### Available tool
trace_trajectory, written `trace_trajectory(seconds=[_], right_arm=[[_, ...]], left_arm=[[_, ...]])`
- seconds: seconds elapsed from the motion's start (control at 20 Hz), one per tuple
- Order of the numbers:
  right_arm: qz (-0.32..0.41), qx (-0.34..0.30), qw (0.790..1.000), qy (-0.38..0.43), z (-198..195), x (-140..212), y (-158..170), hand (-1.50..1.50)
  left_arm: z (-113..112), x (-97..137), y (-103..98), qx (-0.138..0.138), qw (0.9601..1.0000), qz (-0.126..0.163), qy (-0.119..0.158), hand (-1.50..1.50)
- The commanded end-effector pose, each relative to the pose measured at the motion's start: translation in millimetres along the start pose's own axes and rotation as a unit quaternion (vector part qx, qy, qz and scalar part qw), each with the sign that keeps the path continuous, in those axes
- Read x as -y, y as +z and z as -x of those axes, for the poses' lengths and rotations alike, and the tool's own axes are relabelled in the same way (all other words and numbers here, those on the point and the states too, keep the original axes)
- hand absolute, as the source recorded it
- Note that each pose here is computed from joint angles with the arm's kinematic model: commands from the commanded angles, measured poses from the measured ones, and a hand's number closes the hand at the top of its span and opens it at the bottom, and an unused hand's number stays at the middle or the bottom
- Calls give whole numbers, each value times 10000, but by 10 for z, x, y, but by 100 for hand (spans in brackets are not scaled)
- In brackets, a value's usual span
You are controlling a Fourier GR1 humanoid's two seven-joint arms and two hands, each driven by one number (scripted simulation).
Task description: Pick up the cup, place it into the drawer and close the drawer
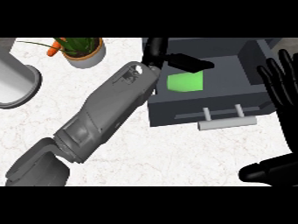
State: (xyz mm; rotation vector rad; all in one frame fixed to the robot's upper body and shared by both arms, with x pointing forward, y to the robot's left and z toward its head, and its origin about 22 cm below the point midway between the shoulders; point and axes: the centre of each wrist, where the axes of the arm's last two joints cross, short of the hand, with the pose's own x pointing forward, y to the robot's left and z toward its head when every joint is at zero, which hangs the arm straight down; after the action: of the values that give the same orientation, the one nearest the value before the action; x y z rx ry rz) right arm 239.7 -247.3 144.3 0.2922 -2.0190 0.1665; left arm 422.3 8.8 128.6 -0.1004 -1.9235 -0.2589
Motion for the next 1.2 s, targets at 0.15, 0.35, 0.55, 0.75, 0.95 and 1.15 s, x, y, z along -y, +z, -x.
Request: trace_trajectory(seconds=[0.15,0.35,0.55,0.75,0.95,1.15], right_arm=[[87,-66,9998,-189,-58,100,63,-150],[-199,8,9998,32,-160,190,205,150],[-781,-347,9945,606,-181,65,256,150],[-954,-464,9884,1090,-211,135,449,150],[-1115,-673,9786,1590,-156,136,274,150],[-1150,-928,9709,1883,-29,150,224,150]], left_arm=[[-281,113,-52,534,9940,49,953,-150],[-95,-144,1,257,9935,-84,1104,-150],[-256,-258,-9,348,9897,-422,1326,-150],[-66,-457,210,280,9856,-771,1476,-150],[-100,-945,401,179,9855,-827,1471,-150],[44,-1241,804,73,9840,-920,1523,-150]])
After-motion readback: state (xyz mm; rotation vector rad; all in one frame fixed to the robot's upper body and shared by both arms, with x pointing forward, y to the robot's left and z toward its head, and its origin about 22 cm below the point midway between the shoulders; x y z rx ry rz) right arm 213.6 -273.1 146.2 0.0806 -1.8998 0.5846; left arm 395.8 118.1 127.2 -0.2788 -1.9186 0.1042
